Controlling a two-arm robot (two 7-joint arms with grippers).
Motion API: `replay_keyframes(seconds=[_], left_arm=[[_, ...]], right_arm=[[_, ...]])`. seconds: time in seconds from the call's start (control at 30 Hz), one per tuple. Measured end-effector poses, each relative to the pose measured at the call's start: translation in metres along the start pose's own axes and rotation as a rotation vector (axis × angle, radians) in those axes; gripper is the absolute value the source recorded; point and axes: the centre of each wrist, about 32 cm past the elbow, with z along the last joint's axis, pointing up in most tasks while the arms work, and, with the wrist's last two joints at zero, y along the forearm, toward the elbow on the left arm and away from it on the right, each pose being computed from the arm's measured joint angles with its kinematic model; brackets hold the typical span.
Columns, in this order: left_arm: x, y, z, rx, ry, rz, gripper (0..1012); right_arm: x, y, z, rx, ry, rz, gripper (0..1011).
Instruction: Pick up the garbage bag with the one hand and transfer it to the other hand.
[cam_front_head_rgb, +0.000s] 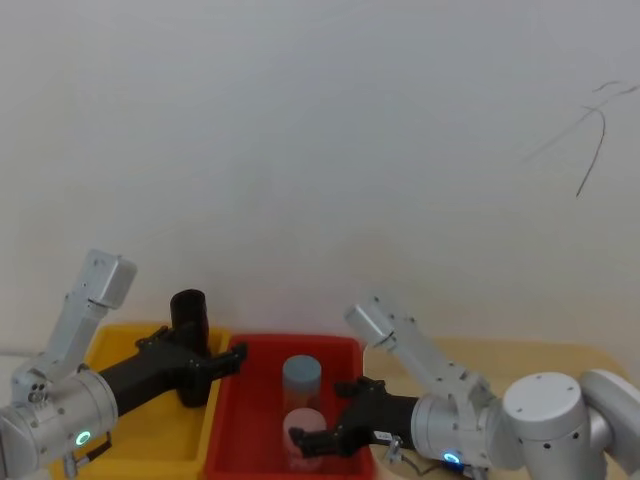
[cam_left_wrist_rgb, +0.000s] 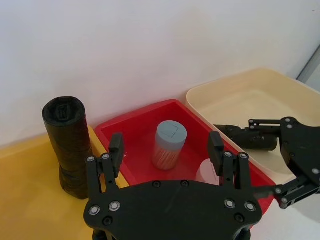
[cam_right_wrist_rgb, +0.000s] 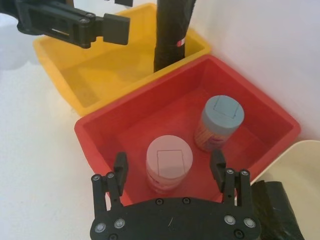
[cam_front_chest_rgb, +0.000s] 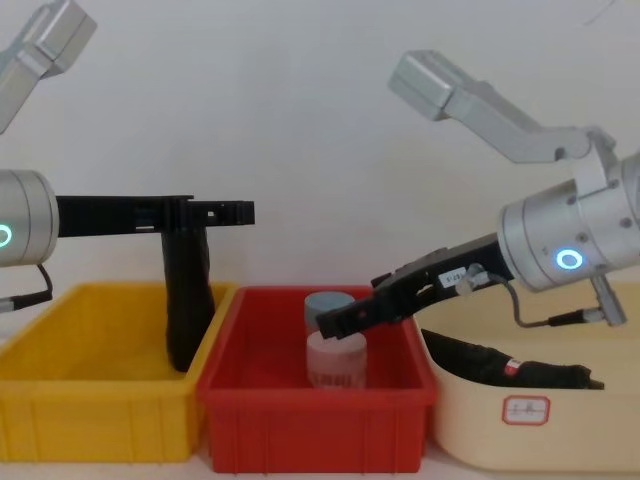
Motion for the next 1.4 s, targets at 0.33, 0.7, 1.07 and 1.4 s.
replay_keyframes(seconds=[0.33,0.7,1.07,1.4], left_arm=[[0.0,0.0,0.0,0.0,0.0,0.0,1000],[0.0,0.0,-0.0001,0.0,0.0,0.0,1001],[0.0,0.0,0.0,0.0,0.0,0.0,1001],[0.0,0.0,0.0,0.0,0.0,0.0,1000]], right_arm=[[-0.001,0.012,0.003,-0.03,-0.028,0.007,1001],[0.002,0.025,0.005,-0.051,-0.038,0.01,1001],[0.004,0.034,0.006,-0.077,-0.045,0.016,1001],[0.009,0.038,0.005,-0.105,-0.062,0.009,1001]])
